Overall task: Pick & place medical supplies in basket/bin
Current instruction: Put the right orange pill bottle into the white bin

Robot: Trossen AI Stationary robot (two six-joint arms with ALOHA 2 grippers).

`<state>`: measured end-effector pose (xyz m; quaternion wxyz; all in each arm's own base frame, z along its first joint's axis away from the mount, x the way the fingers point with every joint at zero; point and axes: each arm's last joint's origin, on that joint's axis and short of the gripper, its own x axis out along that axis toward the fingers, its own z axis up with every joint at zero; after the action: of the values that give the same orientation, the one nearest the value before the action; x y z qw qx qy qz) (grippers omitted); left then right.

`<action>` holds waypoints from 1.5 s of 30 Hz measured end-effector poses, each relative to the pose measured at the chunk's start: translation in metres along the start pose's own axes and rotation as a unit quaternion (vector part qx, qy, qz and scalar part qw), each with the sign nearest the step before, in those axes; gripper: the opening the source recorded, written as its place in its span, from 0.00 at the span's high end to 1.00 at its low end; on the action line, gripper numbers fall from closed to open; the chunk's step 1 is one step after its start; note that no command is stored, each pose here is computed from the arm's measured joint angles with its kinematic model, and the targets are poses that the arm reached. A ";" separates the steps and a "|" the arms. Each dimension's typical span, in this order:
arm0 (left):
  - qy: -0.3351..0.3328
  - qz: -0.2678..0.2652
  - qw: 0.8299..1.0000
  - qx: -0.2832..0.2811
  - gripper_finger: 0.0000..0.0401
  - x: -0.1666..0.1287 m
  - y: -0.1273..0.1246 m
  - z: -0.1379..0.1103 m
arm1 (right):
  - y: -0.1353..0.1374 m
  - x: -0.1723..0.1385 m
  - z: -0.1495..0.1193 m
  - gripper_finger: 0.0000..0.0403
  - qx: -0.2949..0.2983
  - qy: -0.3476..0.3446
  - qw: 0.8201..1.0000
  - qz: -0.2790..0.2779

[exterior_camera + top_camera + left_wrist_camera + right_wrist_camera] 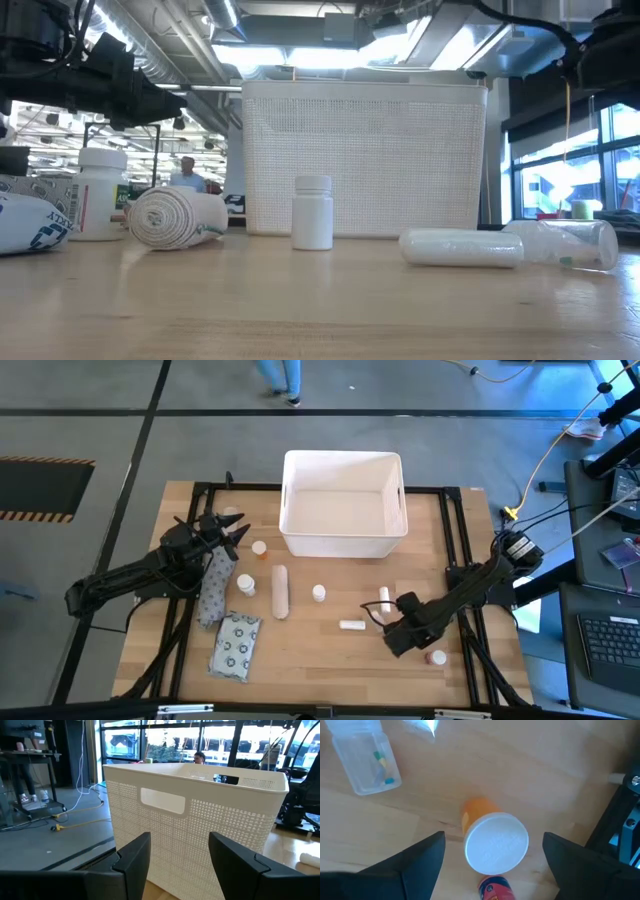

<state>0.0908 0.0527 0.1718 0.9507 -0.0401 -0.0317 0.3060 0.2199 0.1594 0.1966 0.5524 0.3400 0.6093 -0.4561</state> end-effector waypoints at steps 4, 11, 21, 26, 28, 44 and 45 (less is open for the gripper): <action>0.000 0.000 1.000 0.000 0.52 0.000 0.000 0.000 | 0.002 0.003 0.000 0.17 0.000 -0.002 1.000 -0.007; 0.000 0.000 1.000 0.000 0.52 0.000 0.000 0.000 | 0.003 0.005 -0.001 0.17 -0.001 -0.003 1.000 -0.011; 0.000 0.000 1.000 0.000 0.52 0.000 0.000 0.000 | -0.001 0.036 0.002 0.18 -0.019 0.040 0.999 -0.013; 0.000 0.000 1.000 0.000 0.52 0.000 0.000 0.000 | -0.006 0.046 0.004 0.23 -0.018 0.044 0.999 -0.024; 0.000 0.000 1.000 0.000 0.52 0.000 0.000 0.000 | -0.005 0.046 0.004 0.26 -0.021 0.042 0.999 -0.021; -0.002 0.000 1.000 0.000 0.52 0.000 0.000 0.000 | -0.004 0.043 0.004 0.52 -0.056 0.044 0.997 0.001; -0.002 0.000 1.000 0.000 0.52 0.000 0.000 0.000 | -0.004 0.041 0.004 0.53 -0.057 0.044 0.997 0.005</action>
<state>0.0908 0.0527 0.1720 0.9506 -0.0399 -0.0332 0.3059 0.2107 0.1506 0.1571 0.5454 0.3310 0.6564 -0.4025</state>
